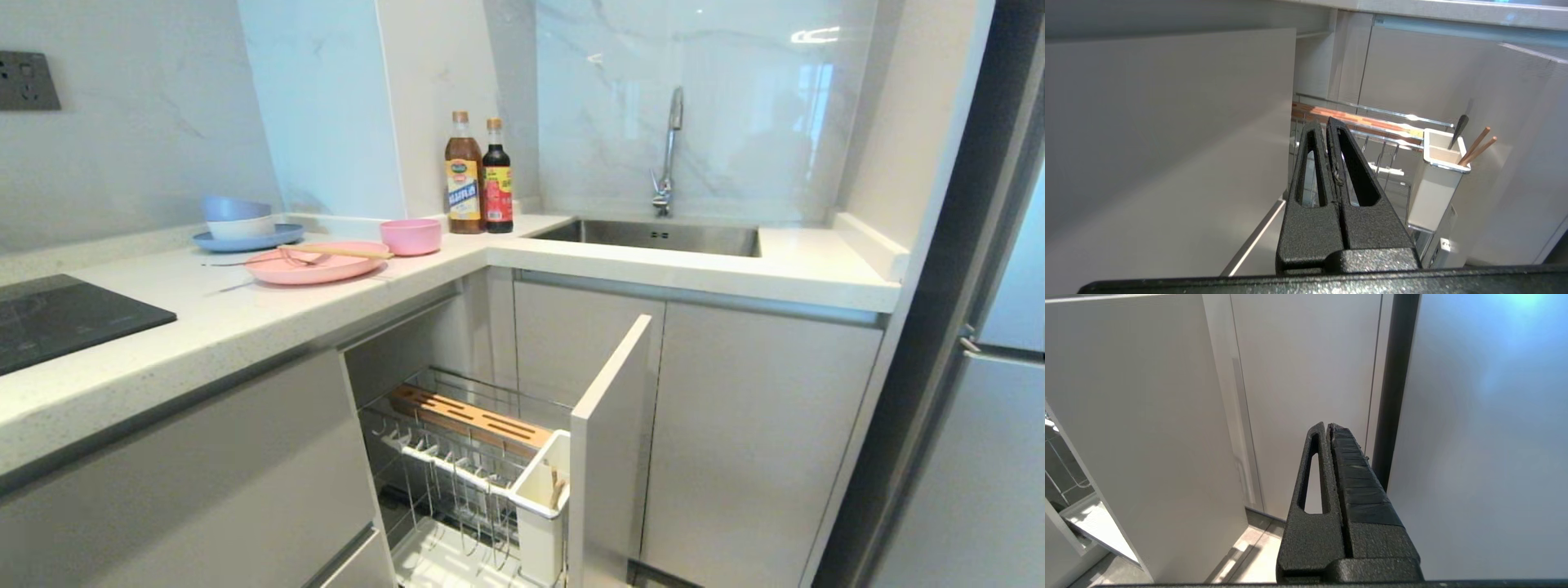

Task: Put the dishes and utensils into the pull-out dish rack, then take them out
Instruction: Pick up the chopsticks and place it in the cupboard

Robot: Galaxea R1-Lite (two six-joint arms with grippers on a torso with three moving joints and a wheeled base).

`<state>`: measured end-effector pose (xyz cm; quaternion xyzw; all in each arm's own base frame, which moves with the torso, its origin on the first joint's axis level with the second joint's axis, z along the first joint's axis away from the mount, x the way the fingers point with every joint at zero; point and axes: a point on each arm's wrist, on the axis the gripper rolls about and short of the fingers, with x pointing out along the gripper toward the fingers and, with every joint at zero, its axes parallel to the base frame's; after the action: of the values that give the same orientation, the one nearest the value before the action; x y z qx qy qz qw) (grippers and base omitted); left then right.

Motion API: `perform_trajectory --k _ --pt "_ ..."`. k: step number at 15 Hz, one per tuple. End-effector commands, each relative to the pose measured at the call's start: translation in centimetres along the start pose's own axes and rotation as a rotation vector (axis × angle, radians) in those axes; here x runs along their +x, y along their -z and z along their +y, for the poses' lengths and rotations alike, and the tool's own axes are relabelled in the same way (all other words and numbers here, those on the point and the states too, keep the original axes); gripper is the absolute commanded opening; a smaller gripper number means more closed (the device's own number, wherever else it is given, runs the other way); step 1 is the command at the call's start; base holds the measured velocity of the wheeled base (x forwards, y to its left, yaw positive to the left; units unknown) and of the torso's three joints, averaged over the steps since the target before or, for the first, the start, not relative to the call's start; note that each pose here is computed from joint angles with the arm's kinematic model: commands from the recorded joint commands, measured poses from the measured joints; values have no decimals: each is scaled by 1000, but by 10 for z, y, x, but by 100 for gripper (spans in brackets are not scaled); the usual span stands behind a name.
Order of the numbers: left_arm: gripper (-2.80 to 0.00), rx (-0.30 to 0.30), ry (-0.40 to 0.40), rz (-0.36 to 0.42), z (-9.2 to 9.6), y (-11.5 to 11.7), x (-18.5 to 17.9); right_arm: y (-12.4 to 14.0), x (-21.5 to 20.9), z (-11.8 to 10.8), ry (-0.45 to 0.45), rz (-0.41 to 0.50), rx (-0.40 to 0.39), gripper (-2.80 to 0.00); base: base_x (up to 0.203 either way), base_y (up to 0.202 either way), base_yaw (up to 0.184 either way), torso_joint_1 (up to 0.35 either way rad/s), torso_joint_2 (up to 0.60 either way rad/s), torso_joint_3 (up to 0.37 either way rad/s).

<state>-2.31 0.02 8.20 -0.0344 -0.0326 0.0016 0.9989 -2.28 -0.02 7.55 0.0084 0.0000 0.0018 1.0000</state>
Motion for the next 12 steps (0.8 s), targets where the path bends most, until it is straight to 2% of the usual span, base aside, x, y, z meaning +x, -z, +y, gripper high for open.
perform_trajectory --k 1,12 --pt "-280 0 -2 27 0 7 2 0 0 0 0 2 0 -280 0 0 0 -2 6 -182" --pt "-280 0 -2 27 0 7 2 0 0 0 -1 2 0 -280 0 0 0 3 2 -199"
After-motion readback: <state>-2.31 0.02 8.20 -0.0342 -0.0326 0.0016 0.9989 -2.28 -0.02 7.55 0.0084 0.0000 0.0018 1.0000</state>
